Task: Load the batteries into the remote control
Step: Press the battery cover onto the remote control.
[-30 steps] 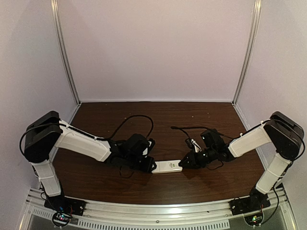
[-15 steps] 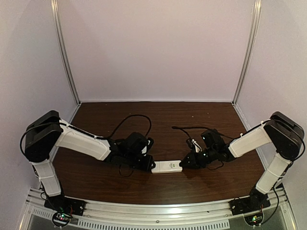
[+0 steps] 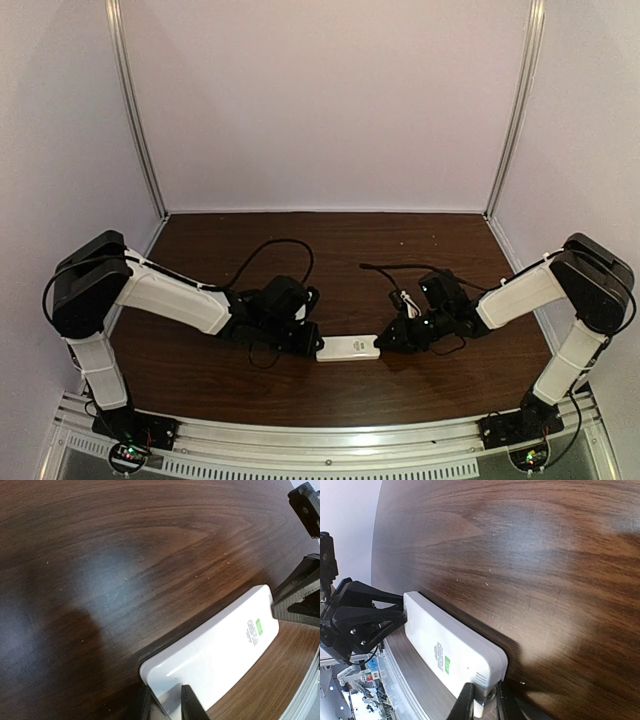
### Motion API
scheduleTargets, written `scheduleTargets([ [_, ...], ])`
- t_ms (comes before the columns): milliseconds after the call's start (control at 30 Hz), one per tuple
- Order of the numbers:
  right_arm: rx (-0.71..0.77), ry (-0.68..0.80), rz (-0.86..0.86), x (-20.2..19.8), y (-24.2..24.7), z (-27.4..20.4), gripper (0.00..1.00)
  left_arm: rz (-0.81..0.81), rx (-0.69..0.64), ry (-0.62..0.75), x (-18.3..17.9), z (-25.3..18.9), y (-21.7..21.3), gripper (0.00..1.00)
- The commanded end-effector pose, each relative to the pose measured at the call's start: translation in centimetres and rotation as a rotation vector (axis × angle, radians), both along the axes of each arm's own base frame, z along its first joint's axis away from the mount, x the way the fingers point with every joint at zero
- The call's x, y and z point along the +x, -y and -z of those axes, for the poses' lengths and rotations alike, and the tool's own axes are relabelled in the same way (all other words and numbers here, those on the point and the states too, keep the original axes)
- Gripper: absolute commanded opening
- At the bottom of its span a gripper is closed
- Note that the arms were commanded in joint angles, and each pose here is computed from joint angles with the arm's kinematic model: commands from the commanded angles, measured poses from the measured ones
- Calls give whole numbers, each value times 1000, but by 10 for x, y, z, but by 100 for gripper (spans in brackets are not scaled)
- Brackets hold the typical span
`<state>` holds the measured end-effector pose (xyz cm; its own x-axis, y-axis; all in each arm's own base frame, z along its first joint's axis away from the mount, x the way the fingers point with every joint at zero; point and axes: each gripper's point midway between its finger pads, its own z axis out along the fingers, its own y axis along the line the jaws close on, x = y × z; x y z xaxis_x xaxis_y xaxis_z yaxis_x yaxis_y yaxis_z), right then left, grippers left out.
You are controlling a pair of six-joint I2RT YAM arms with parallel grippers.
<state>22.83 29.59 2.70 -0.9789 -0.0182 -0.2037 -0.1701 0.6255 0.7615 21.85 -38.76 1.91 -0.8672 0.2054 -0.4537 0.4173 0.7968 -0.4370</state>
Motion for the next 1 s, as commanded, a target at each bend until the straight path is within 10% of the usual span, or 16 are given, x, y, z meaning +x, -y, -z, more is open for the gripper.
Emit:
scheduleTargets([
  [0,54,63,-133,-16,-36,-7,14,148,-50,-53,-34,25,23,27],
  [233,-9,103,-71,7,2,-13,25,138,-13,123,-2,-20,1,55],
  [400,3,146,-38,24,17,-33,41,215,82,288,17,-54,-5,97],
  [700,37,375,20,55,47,-112,61,591,61,397,2,-74,21,97],
  [967,57,680,117,56,79,-206,100,931,80,438,-19,-50,35,97],
])
